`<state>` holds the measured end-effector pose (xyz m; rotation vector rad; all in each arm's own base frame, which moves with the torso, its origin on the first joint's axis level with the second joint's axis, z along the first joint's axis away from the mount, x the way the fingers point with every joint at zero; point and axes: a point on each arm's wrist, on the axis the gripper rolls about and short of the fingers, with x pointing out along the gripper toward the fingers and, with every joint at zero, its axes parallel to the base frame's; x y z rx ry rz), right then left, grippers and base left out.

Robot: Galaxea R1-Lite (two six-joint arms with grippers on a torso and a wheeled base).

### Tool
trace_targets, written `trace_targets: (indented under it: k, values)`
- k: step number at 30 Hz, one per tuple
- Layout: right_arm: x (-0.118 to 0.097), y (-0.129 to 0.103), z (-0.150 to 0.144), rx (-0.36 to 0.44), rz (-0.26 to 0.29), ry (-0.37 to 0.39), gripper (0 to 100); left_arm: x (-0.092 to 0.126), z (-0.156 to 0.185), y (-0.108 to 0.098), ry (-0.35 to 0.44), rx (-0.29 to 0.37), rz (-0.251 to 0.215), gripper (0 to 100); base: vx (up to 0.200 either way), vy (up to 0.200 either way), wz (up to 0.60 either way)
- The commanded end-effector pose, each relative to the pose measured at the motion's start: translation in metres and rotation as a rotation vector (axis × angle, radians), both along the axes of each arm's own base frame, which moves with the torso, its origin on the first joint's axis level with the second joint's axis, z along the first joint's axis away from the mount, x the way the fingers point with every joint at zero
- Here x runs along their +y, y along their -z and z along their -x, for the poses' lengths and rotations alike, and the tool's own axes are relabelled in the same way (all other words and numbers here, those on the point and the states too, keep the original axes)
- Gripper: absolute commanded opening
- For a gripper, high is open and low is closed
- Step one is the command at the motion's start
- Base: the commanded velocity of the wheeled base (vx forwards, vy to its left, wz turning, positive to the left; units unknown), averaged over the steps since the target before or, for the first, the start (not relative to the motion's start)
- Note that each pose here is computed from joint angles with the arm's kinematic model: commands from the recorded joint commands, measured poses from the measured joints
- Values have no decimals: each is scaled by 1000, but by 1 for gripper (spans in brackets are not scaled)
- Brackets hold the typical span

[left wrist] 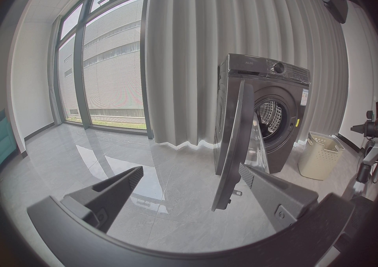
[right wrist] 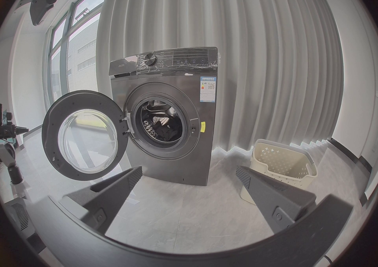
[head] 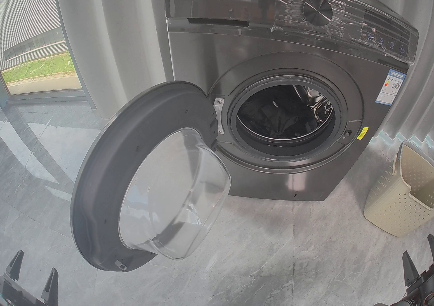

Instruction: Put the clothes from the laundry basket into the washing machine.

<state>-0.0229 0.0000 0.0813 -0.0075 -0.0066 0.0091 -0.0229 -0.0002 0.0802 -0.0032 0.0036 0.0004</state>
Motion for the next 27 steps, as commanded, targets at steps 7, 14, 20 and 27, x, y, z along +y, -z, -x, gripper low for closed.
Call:
trace_targets:
  k: [7,14,20,27]
  values:
    - [0,5,-1,17,0,-2,100,-1,0,4,36,-6,-42,100,0,0,0]
    - [0,5,-1,16,0,-2,100,0,19,-95,80,-319,53,100,0,0,0]
    - [0,5,-1,16,-3,-3,100,-1,-13,-113,256,-92,34,100,0,0,0]
    - [0,5,-1,16,-3,-3,100,-10,-51,-124,378,43,43,100,0,0,0]
